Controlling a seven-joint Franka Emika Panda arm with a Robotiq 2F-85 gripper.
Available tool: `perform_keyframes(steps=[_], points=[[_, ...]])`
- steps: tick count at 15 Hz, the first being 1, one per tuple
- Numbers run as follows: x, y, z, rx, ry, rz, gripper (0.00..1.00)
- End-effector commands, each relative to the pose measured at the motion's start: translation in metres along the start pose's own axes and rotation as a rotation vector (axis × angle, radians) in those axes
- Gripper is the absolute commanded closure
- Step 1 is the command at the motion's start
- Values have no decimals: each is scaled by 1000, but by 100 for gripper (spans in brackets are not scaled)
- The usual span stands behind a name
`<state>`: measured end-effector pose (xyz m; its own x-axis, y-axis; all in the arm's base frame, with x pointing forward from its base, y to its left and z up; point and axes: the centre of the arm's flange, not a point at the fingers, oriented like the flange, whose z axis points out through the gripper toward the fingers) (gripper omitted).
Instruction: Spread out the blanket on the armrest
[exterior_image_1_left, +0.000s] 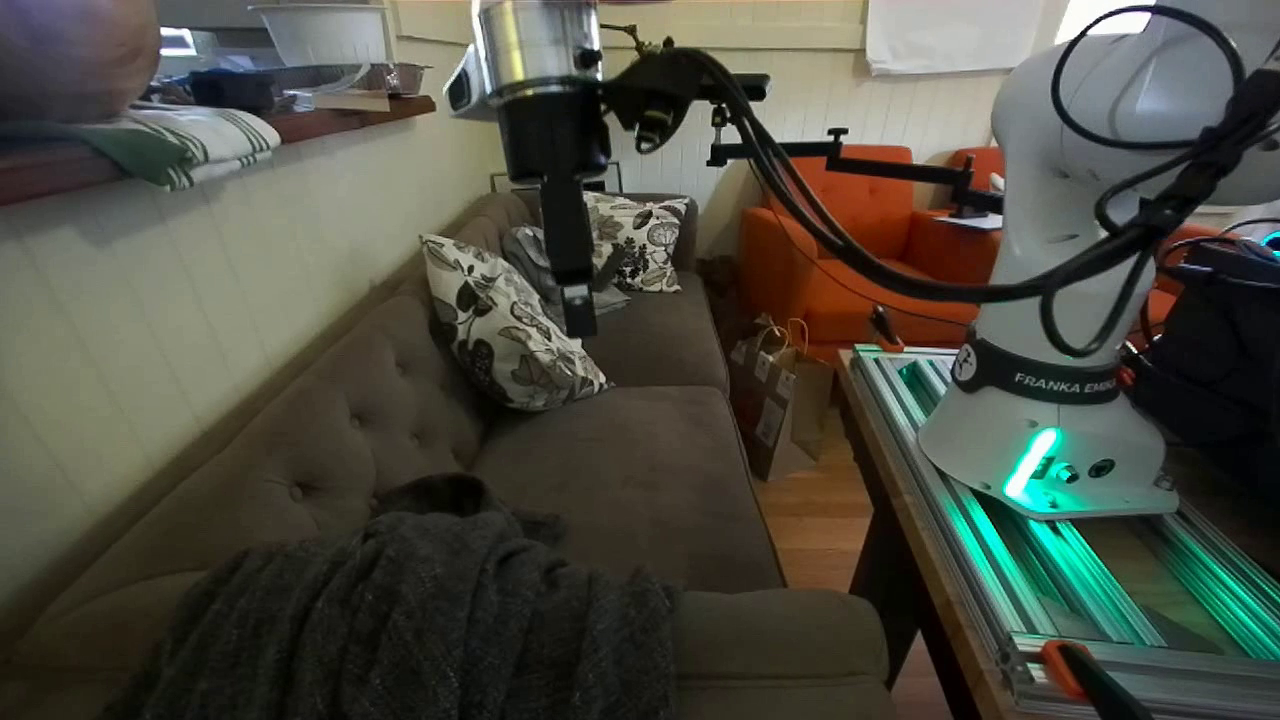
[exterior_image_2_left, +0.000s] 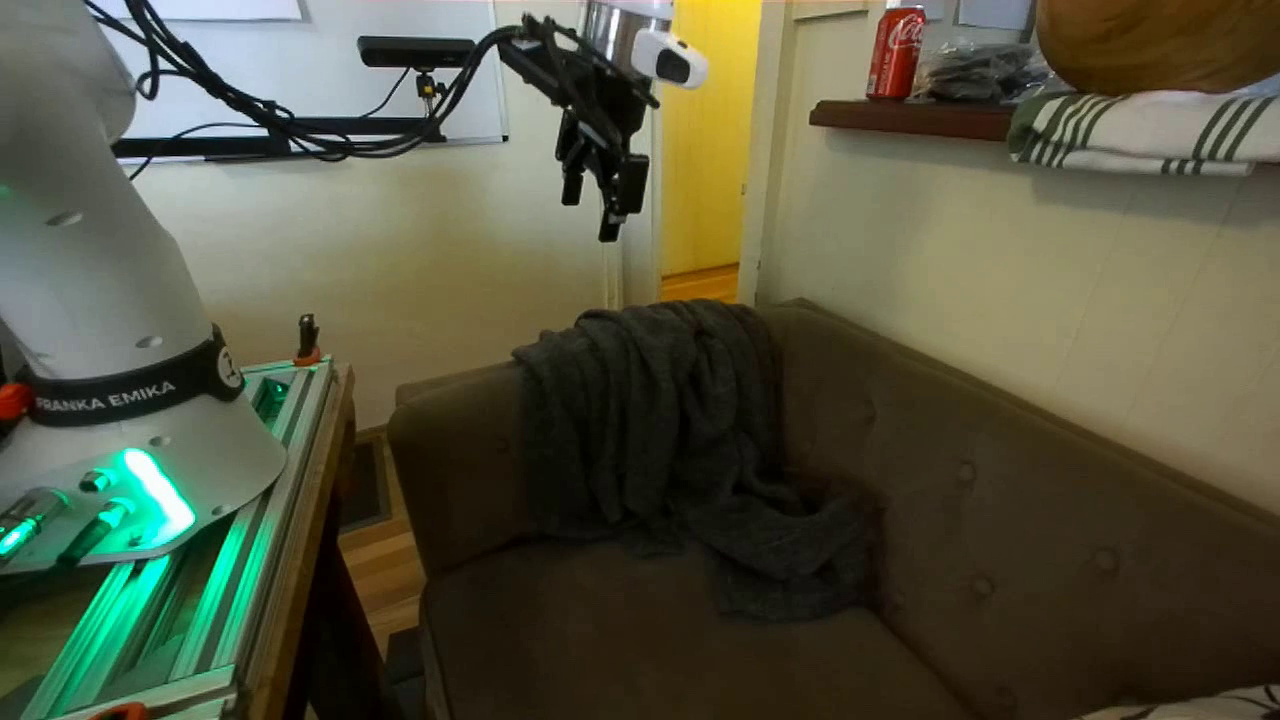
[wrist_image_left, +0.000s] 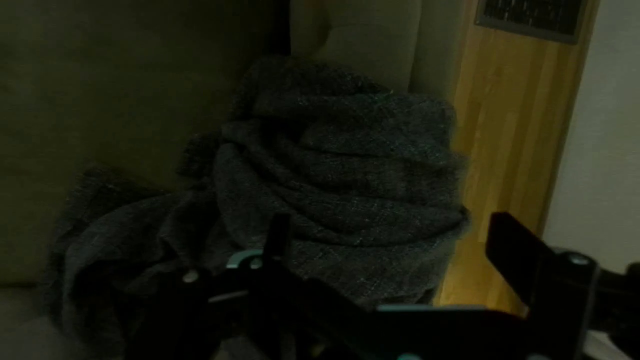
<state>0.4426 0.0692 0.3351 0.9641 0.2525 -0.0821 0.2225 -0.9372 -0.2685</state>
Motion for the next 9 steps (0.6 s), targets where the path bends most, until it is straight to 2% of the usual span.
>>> perform_keyframes(steps=[1, 4, 5, 9], points=[[-12, -11, 55, 140, 63, -60, 0], [-26, -7, 101, 234, 143, -91, 0], [-16, -10, 68, 167, 95, -60, 0], [-17, -7, 73, 172, 97, -63, 0]])
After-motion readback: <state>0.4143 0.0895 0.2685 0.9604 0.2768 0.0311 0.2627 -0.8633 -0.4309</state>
